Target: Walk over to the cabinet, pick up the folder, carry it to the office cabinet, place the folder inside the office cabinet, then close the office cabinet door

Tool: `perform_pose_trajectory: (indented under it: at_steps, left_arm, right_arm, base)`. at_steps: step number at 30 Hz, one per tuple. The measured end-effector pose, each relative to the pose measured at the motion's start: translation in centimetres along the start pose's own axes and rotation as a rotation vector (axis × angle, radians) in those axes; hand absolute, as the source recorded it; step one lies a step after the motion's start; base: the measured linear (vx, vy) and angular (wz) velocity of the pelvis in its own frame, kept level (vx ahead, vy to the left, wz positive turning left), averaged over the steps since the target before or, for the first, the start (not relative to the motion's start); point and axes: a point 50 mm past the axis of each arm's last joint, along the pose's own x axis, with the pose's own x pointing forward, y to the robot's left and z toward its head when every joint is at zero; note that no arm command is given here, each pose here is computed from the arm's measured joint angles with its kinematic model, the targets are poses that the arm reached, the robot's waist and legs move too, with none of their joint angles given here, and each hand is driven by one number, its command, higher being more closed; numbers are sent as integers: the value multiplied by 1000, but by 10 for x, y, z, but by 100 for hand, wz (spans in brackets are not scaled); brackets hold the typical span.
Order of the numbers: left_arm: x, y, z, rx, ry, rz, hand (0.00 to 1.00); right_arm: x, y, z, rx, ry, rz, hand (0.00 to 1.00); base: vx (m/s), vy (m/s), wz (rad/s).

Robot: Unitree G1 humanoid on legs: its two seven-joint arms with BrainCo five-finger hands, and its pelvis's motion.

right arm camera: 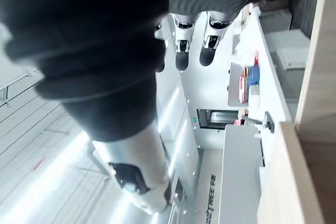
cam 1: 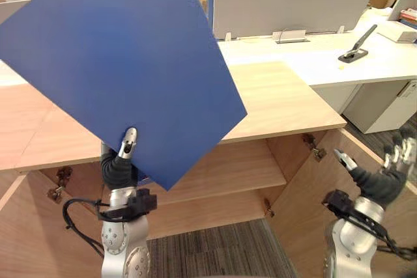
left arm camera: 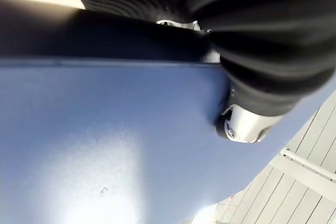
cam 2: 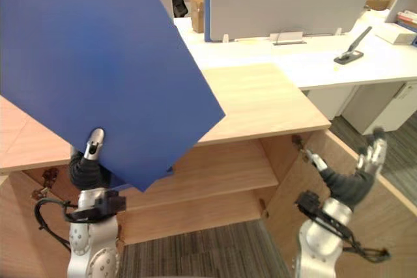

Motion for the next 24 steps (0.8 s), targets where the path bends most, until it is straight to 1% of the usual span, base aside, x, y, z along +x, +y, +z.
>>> perform_pose_trajectory:
  at_steps: [2,5,6,7,9,12,14,15,16,20,21,24]
  left_arm:
    - [1,-2,0,5,5,-34,100]
    - [2,-3,-5,19,32,-101,100]
    - [2,-3,-8,23,45,-119,100]
    - [3,-3,-9,24,51,-129,100]
    - [4,-3,-14,21,79,-153,100]
    - [3,-6,-16,9,100,-183,100]
    - [2,-8,-19,6,121,-217,100]
    - [2,-9,-19,7,127,-223,100]
    - [1,-9,-22,5,143,-236,100]
    - [0,-4,-24,1,168,-229,100]
    - [-1,-1,-24,1,174,-226,100]
    - [-2,3,-21,7,175,-228,100]
  right_arm:
    - [4,14,3,85,-14,84,0]
    - [12,40,5,250,-29,264,0]
    - [16,51,6,304,-32,346,0]
    - [18,56,6,325,-34,383,0]
    - [22,72,6,427,-17,527,0]
    - [24,89,5,514,14,668,0]
    - [26,104,7,559,29,811,0]
    - [26,108,9,580,36,853,0]
    - [24,118,12,614,52,950,0]
    - [30,132,11,619,138,1147,0]
    - [34,136,13,576,153,1223,0]
    - [38,140,18,497,185,1363,0]
  base:
    - [-43,-1,4]
    - [-32,9,6]
    - [12,6,7]
    - [16,3,9]
    - [3,-1,15]
    - [-11,1,11]
    - [-28,4,7]
    - [-34,4,7]
    - [-39,5,7]
    - [-48,9,11]
    - [-58,25,6]
    - [-45,18,4]
